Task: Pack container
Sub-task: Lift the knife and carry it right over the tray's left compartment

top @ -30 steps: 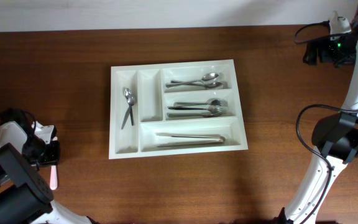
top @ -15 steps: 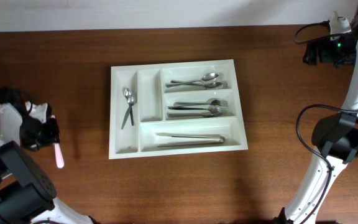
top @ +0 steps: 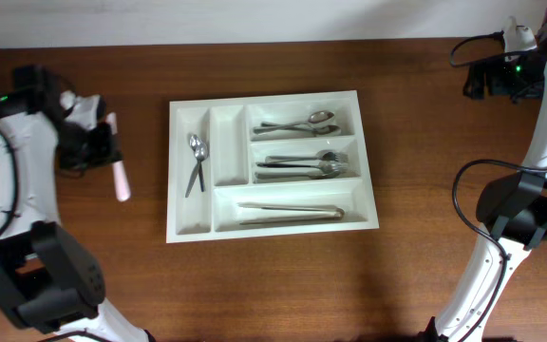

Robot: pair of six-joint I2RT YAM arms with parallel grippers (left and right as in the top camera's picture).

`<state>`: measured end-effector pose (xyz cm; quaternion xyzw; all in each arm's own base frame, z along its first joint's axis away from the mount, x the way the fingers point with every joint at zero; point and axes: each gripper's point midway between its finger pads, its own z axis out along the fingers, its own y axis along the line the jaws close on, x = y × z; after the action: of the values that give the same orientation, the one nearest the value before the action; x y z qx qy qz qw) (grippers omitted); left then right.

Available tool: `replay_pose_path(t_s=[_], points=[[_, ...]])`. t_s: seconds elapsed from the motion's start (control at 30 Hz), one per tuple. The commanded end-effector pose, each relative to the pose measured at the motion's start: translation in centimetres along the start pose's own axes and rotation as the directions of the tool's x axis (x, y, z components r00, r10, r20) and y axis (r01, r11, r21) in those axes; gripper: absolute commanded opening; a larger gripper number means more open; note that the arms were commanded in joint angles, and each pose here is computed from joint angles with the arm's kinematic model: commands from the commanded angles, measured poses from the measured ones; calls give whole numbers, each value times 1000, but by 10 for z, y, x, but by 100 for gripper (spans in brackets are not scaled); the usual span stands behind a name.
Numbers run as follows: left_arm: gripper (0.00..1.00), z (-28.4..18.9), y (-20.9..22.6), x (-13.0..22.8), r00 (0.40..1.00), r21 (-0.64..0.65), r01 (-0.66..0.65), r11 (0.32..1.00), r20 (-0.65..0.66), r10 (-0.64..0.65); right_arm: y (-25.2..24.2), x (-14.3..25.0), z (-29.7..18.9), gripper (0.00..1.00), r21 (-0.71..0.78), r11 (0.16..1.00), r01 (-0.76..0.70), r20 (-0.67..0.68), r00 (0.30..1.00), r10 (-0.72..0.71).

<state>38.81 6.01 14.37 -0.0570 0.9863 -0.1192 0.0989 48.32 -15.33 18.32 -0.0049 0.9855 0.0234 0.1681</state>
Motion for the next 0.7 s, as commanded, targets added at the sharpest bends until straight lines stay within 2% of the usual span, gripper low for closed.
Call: replay_pose_path(t_s=[0.0,0.17,0.33,0.67], points=[[2,0,-44,-11,998,62,-66,996,23,65,-2,0,-6,99,7,1000,-4,11,1000,4],[2,10,-103,-22,990,90,-129,988,64,123,-2,0,-6,99,7,1000,-4,11,1000,4],[2,17,-146,-37,982,90,-137,986,141,124,-2,0,-6,99,7,1000,-4,11,1000,4],[2,31,-174,-34,986,-2,-50,999,160,49,-2,0,-6,99,7,1000,-4,11,1000,4]])
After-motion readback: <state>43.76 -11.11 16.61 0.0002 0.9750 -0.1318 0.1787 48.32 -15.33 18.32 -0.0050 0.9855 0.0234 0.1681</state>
